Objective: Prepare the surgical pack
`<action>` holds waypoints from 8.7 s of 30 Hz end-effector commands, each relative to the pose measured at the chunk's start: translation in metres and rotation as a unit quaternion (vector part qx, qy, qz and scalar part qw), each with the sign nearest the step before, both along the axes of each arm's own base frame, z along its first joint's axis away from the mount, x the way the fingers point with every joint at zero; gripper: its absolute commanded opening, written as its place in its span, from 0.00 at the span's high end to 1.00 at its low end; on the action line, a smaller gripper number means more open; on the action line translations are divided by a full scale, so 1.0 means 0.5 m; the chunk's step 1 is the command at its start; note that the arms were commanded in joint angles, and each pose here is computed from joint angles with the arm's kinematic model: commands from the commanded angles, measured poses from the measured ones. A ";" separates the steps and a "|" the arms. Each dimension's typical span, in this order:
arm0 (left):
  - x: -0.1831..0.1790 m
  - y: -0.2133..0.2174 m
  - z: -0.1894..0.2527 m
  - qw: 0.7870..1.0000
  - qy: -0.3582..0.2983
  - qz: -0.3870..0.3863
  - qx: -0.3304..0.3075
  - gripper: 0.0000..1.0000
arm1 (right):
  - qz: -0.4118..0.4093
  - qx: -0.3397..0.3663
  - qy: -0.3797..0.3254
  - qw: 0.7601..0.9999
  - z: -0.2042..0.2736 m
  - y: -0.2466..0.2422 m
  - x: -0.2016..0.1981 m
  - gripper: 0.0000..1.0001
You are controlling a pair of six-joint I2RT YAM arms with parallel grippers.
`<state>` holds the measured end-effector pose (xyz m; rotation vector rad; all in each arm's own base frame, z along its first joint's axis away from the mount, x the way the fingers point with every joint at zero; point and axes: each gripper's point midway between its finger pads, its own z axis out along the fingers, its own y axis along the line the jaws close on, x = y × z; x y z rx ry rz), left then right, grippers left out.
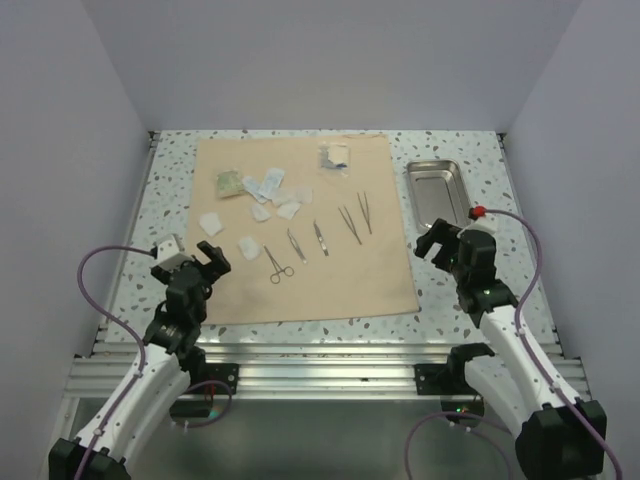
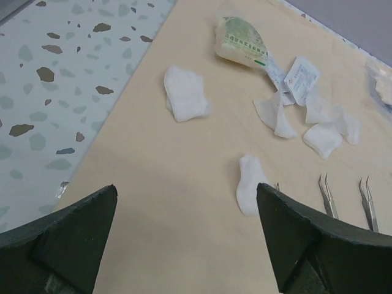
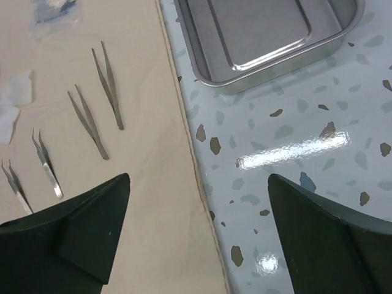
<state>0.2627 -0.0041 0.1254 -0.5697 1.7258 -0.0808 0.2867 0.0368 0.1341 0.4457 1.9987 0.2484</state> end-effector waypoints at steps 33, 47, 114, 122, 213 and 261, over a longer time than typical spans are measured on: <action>0.026 -0.100 0.028 0.989 -0.025 -0.144 0.001 0.00 | 0.191 -0.183 0.234 0.936 -0.204 0.273 0.284 0.60; 0.028 -0.104 0.024 0.989 -0.021 -0.149 0.002 0.00 | 0.196 -0.196 0.239 0.931 -0.193 0.274 0.286 1.00; 0.032 -0.121 0.014 0.985 -0.014 -0.173 0.001 0.00 | 0.304 -0.175 0.242 0.905 -0.192 0.377 0.223 0.52; 0.033 -0.131 0.012 0.983 -0.010 -0.185 0.001 0.00 | 0.301 -0.191 0.262 0.897 -0.222 0.363 0.216 0.94; 0.097 -0.190 -0.022 0.979 0.062 -0.191 0.014 0.00 | 0.357 -0.170 0.216 0.893 -0.193 0.590 0.223 0.56; 0.099 -0.204 -0.032 0.975 0.068 -0.211 0.016 0.00 | 0.022 -0.081 0.276 0.957 -0.154 -0.073 0.472 0.80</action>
